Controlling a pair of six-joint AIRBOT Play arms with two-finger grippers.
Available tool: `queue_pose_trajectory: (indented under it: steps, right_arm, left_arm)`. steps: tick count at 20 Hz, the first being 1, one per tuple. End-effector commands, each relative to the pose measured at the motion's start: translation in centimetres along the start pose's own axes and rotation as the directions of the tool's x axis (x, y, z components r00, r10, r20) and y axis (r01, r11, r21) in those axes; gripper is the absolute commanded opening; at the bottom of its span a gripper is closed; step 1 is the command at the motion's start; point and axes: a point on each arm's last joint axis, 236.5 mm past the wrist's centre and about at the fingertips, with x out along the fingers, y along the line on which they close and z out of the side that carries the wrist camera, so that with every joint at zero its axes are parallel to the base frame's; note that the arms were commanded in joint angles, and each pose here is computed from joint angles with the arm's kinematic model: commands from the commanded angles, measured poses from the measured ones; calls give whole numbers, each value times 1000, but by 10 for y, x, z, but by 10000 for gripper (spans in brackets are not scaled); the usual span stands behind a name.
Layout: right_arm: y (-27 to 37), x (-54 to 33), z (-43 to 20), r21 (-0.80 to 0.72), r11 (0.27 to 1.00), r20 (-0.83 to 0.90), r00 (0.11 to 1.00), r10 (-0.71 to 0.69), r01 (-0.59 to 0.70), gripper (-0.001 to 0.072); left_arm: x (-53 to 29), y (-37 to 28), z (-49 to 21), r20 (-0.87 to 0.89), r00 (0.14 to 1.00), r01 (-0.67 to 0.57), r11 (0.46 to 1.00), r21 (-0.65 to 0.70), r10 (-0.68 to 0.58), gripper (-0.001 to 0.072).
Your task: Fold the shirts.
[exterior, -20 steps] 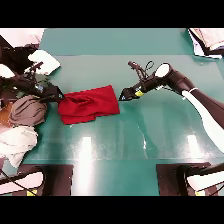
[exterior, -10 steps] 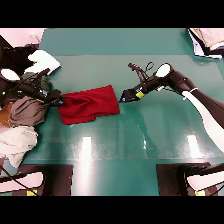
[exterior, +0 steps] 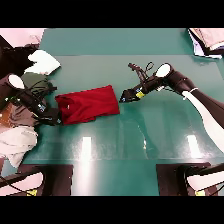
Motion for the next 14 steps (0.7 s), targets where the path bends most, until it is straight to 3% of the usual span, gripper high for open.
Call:
queue_pose_trajectory:
  steps: [1,4,6,9,14]
  right_arm:
    - [0,0,0,0,1000,2,1000,-1,1,490]
    - [0,0,-1,0,1000,-6,1000,2,-2,490]
    - [0,0,0,0,1000,-1,1000,0,0,490]
    - [0,0,0,0,1000,-1,1000,0,0,490]
    - [0,0,-1,0,1000,-6,1000,2,-2,490]
  left_arm:
    - [-17,7,34,166,985,-31,999,-40,37,618]
    - [-86,0,83,466,883,-23,998,-64,50,618]
    - [-110,9,98,553,829,-54,995,-79,89,617]
    - [-87,32,107,515,848,-65,988,-138,128,617]
    - [-41,43,140,477,878,57,981,-187,40,617]
